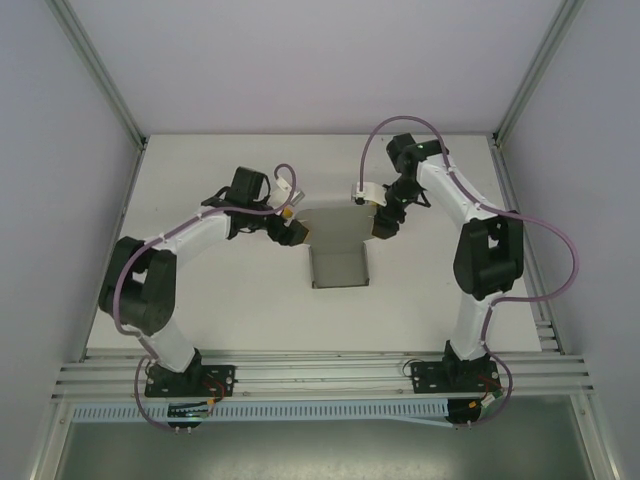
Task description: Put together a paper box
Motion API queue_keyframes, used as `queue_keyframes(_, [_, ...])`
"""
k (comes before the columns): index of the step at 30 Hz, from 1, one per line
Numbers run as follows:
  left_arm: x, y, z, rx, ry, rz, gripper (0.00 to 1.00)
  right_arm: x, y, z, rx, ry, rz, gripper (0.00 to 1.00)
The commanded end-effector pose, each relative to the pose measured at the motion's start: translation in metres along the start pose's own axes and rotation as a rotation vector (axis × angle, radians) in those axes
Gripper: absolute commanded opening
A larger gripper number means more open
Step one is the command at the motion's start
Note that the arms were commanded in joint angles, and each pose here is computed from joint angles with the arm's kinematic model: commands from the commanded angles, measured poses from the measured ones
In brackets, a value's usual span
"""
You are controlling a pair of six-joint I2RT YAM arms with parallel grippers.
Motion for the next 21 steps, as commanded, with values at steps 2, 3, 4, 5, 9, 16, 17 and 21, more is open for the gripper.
queue_keyframes(2, [0.002, -0.005, 0.0, 0.066, 0.038, 0.026, 0.69, -0.003, -0.003, 0.003, 0.025, -0.01, 0.04, 0.49])
queue_keyframes(3, [0.001, -0.006, -0.001, 0.061, 0.032, 0.031, 0.64, -0.003, -0.004, 0.004, 0.021, -0.016, 0.048, 0.43])
queue_keyframes(4, [0.0, -0.004, -0.003, 0.044, 0.024, 0.028, 0.63, -0.003, -0.003, 0.005, 0.018, -0.019, 0.049, 0.42])
queue_keyframes(5, [0.002, -0.003, -0.002, 0.034, 0.024, 0.026, 0.63, -0.003, -0.004, 0.006, 0.019, -0.025, 0.055, 0.42])
queue_keyframes(9, [-0.005, -0.008, -0.012, 0.024, -0.015, 0.051, 0.54, -0.002, -0.005, 0.009, 0.025, -0.032, 0.062, 0.37])
queue_keyframes(16, [-0.008, -0.012, 0.001, 0.038, 0.035, 0.068, 0.3, -0.004, -0.004, 0.012, 0.007, -0.041, 0.073, 0.11])
queue_keyframes(17, [-0.008, -0.015, 0.002, 0.039, 0.038, 0.081, 0.23, -0.004, -0.004, 0.013, 0.007, -0.038, 0.08, 0.06])
queue_keyframes(21, [-0.012, -0.02, 0.006, -0.026, 0.024, 0.095, 0.0, -0.003, -0.008, 0.012, 0.052, -0.014, 0.123, 0.0])
Point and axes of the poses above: each hand's point on the last joint's axis, 136 mm out from that joint toward the fingers, its own z axis out along the fingers, its own y axis along the line the jaws close on, x = y × z, the point moved 6 cm from there along -z, back along the fingers, and after that the axes turned 15 degrees about -z, right-handed, at the moved point
